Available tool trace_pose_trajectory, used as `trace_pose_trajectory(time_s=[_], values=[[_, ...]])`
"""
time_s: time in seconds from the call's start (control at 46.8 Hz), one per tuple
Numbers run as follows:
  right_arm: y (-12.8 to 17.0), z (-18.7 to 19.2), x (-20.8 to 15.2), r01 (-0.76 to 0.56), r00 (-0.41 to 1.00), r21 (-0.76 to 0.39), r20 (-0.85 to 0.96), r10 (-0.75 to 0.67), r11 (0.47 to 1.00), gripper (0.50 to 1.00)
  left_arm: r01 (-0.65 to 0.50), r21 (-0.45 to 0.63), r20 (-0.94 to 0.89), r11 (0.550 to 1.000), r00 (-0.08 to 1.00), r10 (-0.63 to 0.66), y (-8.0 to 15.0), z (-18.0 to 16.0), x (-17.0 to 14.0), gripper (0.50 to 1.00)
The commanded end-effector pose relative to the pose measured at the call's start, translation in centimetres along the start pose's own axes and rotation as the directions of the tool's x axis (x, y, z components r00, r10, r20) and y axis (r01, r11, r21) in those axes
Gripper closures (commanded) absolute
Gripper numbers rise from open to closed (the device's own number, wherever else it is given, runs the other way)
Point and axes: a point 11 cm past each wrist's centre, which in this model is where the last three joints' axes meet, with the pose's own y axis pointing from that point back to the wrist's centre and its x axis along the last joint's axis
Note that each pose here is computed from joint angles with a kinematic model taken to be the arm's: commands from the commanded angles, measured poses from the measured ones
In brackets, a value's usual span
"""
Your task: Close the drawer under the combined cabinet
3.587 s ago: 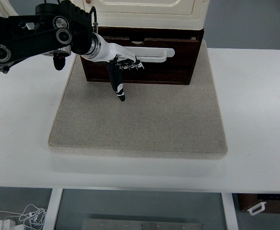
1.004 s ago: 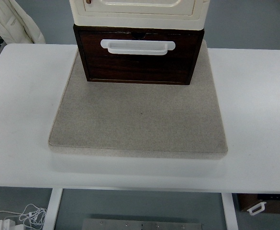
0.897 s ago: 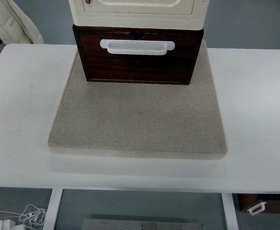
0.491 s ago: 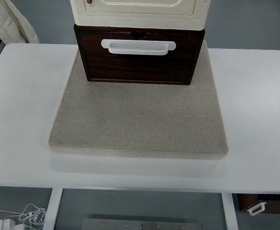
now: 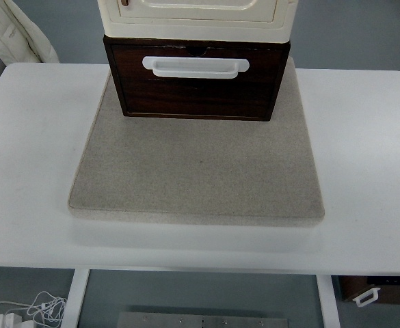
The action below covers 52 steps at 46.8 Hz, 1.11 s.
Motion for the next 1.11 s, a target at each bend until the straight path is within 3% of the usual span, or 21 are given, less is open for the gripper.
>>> trace_pose_trajectory(time_s=[0.0,0.128,0.342,0.683,1.089], values=[[0.0,-0.1,0.0,-0.001,1.000,0.001,0.000,0.001,1.000,0.548,-0.059,0.043,-0.020,0.997,0.998,0.060,0.9,-2.2,2.3,0.506],[0.0,-0.1,0.0,-0.001,1.000,0.001,0.000,0.001,1.000,0.548,-0.149,0.103,-0.048,0.984,0.987,0.154,2.3,-5.6,5.1,0.504],[0.0,0.0,0.0,0.000,1.000,0.001,0.006,0.000,1.000,0.548,-0.196,0.186,-0.121,0.963,0.968,0.220,4.2,-11.3,7.3,0.504],[0.0,0.0,0.0,0.000,1.000,0.001,0.005,0.000,1.000,0.548,-0.164,0.300,-0.256,0.940,0.935,0.245,5.6,-19.5,5.8,0.504],[0.0,0.0,-0.1,0.008,1.000,0.000,0.002,-0.008,1.000,0.548,-0.148,0.321,-0.380,0.936,0.885,0.270,6.3,-23.5,4.1,0.501]])
